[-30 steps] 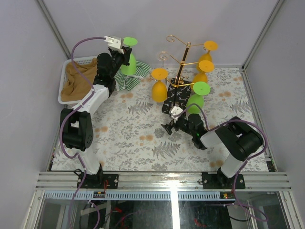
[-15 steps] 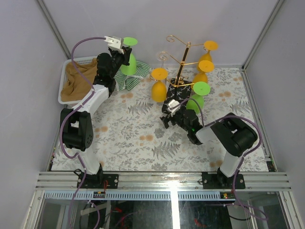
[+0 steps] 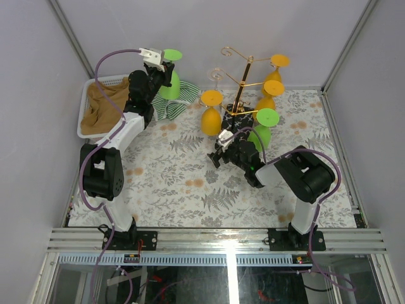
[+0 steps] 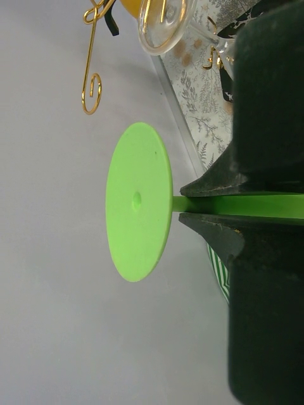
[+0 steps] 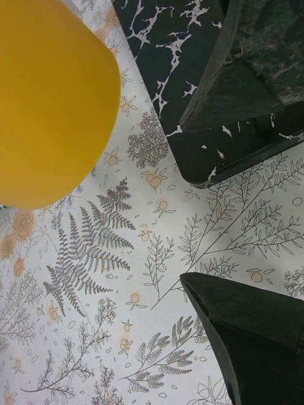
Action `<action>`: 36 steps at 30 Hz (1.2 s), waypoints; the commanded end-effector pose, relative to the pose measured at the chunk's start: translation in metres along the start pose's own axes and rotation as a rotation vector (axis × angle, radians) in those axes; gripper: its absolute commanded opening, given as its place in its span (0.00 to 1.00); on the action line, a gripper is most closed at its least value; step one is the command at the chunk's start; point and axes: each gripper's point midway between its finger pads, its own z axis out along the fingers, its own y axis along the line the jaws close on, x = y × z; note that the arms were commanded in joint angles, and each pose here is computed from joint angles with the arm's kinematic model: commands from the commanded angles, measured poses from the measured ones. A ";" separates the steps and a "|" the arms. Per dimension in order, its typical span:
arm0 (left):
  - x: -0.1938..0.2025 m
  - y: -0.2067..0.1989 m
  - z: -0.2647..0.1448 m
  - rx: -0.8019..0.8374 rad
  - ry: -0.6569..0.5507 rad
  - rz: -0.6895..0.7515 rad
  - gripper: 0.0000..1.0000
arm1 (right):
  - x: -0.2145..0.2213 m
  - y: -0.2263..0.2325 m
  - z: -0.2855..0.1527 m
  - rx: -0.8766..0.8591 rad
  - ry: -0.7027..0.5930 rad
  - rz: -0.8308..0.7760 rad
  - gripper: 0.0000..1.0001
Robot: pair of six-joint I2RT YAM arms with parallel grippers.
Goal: Place the wine glass upside down on the wine glass rack
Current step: Move the wine rack to the center of the board.
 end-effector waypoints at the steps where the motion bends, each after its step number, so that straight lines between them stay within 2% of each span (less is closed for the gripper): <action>1: -0.029 0.007 0.000 -0.018 -0.065 0.043 0.00 | -0.027 0.002 0.001 -0.045 -0.091 -0.040 1.00; 9: -0.028 0.009 -0.001 -0.022 -0.063 0.050 0.00 | -0.026 0.028 -0.015 -0.178 -0.088 -0.049 0.98; 24: -0.026 0.008 -0.001 -0.022 -0.058 0.039 0.00 | -0.019 0.036 -0.031 -0.200 -0.073 -0.041 0.98; 31: -0.024 0.009 -0.004 -0.031 -0.057 0.037 0.00 | -0.013 0.017 -0.036 -0.072 -0.013 0.037 0.98; 36: -0.026 0.011 -0.004 -0.038 -0.065 0.041 0.00 | -0.012 -0.012 -0.047 0.103 0.058 0.098 0.99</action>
